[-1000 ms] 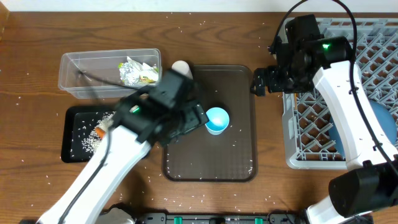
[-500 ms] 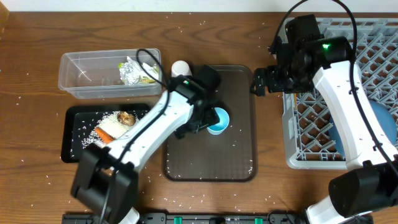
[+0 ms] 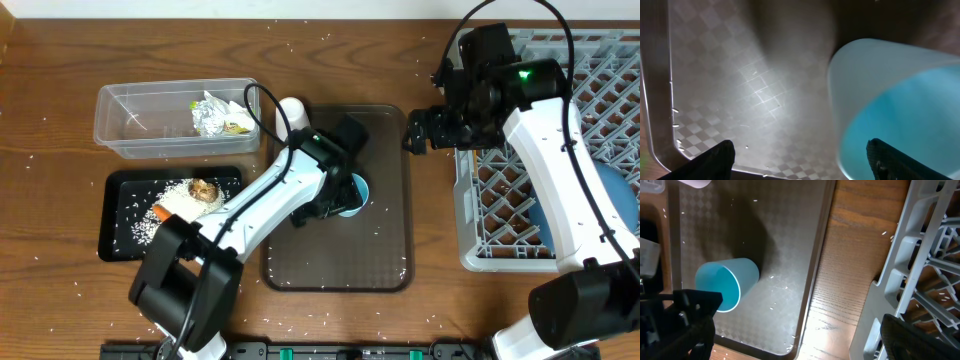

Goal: Sort waste into correct bins and load items into the dishwasher rack
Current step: 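Lower the left gripper onto the light blue cup and grasp it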

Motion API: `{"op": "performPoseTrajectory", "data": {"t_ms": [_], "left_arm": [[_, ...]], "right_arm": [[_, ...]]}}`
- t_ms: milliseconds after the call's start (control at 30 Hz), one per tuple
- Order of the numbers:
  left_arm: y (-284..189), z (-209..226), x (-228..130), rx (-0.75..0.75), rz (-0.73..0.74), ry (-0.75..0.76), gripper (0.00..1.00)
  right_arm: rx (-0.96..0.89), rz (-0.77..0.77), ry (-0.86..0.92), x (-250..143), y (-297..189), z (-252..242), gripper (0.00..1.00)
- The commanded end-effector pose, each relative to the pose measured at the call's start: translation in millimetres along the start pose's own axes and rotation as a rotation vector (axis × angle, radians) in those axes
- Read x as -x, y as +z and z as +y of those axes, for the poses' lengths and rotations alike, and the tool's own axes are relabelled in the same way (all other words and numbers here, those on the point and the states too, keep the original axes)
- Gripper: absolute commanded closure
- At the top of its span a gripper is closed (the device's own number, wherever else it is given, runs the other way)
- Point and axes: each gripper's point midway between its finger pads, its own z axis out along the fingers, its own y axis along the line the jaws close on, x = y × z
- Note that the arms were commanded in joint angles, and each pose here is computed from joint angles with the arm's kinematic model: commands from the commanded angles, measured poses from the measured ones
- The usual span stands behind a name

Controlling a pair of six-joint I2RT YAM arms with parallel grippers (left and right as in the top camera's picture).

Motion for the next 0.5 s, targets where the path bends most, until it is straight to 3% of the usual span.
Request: {"op": "performPoseTrajectory", "data": {"t_ms": [0,167,333,467], "left_arm": [[14.4,7.9,-1.3,0.049,0.016,0.006,0.14],[18.4,8.8,-0.8,0.057,0.022,0.003,0.18],[18.3,9.6,0.3,0.055,0.025,-0.003,0.38],[18.3,11.0,2.4,0.063,0.012,-0.015,0.45]], "right_arm": [[-0.002,0.004,-0.004,-2.2,1.3,4.7,0.01],[-0.002,0.005,-0.005,-2.2,1.3,4.9,0.01],[-0.002,0.005,-0.005,-2.2,1.3,4.9,0.01],[-0.002,0.005,-0.005,-2.2,1.3,4.9,0.01]]}}
